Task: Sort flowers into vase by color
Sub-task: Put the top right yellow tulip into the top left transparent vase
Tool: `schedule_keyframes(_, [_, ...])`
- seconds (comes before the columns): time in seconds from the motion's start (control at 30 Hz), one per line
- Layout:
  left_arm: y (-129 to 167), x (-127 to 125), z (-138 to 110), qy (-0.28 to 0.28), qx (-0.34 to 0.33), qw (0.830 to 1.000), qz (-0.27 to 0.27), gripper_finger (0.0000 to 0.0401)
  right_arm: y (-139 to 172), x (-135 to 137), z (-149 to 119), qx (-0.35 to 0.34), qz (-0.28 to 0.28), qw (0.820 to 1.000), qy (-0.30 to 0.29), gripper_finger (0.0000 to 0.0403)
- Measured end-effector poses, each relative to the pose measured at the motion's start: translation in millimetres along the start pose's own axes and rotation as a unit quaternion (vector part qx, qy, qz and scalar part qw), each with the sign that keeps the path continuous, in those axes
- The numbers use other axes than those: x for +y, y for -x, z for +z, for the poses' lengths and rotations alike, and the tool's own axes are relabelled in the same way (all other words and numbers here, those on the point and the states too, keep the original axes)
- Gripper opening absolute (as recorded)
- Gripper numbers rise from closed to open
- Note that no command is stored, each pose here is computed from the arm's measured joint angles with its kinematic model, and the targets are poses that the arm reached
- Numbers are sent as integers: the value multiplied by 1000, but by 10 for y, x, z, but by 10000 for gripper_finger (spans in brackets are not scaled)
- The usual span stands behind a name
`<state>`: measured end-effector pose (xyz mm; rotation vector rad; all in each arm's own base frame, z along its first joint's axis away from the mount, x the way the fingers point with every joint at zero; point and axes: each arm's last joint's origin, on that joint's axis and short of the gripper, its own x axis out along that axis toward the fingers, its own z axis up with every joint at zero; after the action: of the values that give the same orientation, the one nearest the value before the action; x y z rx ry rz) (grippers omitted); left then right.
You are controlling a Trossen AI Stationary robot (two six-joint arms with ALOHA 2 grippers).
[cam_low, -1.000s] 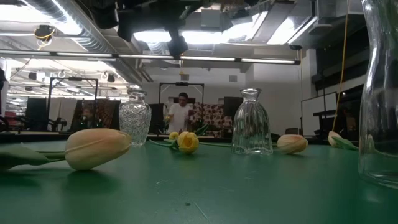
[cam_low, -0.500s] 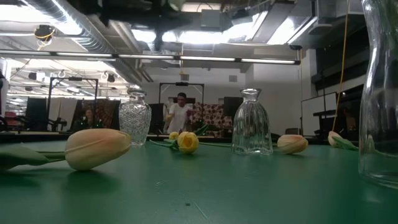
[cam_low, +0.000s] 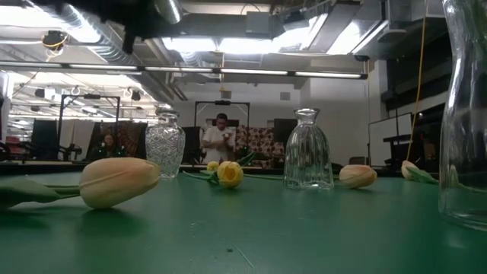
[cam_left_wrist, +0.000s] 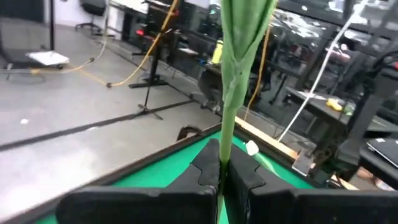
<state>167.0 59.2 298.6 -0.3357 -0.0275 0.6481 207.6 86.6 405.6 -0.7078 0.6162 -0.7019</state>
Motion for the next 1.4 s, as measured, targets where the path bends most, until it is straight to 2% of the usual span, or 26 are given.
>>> schedule_keyframes(0.13, [63,89,-233,14,-8,1000,18,0,-3,7,-5,2,5,1000,-15,250])
schedule_keyframes(0.3, [105,89,-379,24,7,1000,7,0,-3,9,-5,3,8,1000,-24,250])
schedule_keyframes(0.57, [150,27,-442,-8,17,1000,23,0,-3,21,-9,6,28,998,-47,250])
schedule_keyframes(0.73, [166,41,-499,-32,29,997,66,0,-3,23,-21,11,35,998,-50,250])
schedule_keyframes(1.4, [143,27,-537,-42,48,997,48,0,-3,35,-21,14,49,996,-68,250])
